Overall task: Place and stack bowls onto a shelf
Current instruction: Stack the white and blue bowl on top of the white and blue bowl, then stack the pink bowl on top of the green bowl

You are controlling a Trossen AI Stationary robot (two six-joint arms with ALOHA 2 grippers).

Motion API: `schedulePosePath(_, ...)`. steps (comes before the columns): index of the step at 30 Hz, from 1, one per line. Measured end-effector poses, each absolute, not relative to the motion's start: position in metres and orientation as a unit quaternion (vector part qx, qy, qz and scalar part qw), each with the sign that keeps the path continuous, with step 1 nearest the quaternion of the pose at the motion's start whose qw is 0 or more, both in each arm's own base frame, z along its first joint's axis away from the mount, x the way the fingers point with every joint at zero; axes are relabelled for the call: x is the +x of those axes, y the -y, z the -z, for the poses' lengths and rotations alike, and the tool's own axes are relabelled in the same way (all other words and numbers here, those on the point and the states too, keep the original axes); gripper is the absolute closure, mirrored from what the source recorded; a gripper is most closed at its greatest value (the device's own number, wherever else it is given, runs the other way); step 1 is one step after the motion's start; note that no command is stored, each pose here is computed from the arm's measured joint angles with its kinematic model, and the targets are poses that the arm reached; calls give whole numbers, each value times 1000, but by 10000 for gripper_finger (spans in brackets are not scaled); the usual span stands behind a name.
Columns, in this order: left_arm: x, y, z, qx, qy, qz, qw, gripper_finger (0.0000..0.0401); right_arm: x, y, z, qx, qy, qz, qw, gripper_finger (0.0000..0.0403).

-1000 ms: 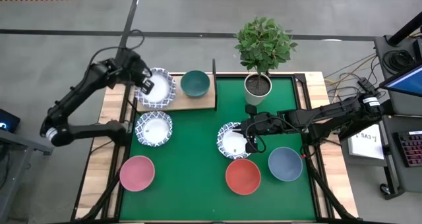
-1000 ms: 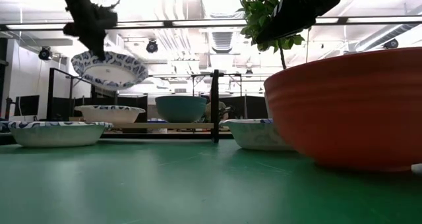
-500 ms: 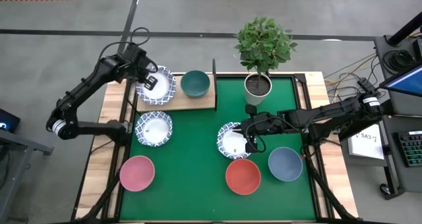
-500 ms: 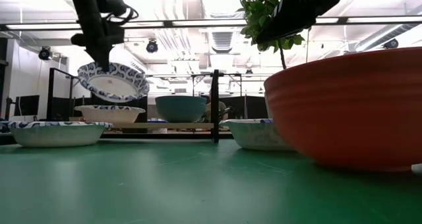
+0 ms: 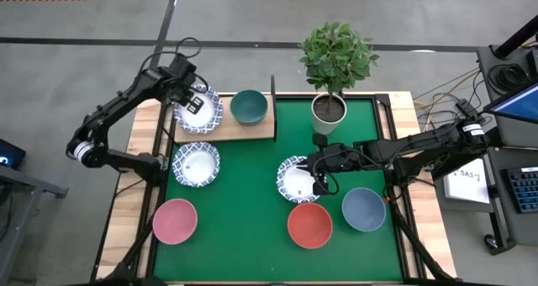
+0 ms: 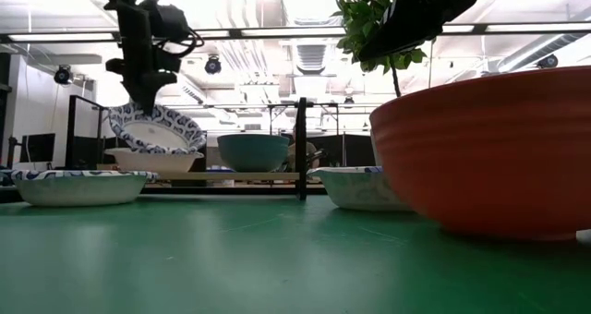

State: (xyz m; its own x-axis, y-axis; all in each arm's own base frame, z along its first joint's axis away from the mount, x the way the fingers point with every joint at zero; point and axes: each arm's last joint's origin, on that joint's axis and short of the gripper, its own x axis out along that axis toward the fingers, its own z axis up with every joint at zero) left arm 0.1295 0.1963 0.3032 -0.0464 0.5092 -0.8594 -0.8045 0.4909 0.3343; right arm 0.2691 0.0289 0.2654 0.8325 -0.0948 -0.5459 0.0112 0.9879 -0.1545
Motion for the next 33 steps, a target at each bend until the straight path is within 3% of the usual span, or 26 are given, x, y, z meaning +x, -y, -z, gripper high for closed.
schedulePosePath(10, 126, -190, -329, -138, -529, -479, 687, 267, 269, -29, -265, -69, -288, 29, 955, 376)
schedulePosePath(13, 127, -178, -338, -174, -499, -442, 725, 267, 269, -29, -265, -69, -288, 29, 955, 376)
schedulePosePath(17, 130, -145, -344, -210, -454, -355, 790, 273, 269, -29, -265, -71, -288, 28, 955, 376)
schedulePosePath(22, 134, -90, -340, -236, -419, -286, 829, 278, 269, -29, -265, -73, -288, 27, 954, 376)
schedulePosePath(27, 145, -39, -331, -269, -396, -232, 847, 279, 269, -29, -265, -76, -288, 27, 954, 376)
schedulePosePath(33, 160, 9, -322, -268, -400, -236, 844, 279, 269, -29, -265, -80, -288, 26, 954, 376)
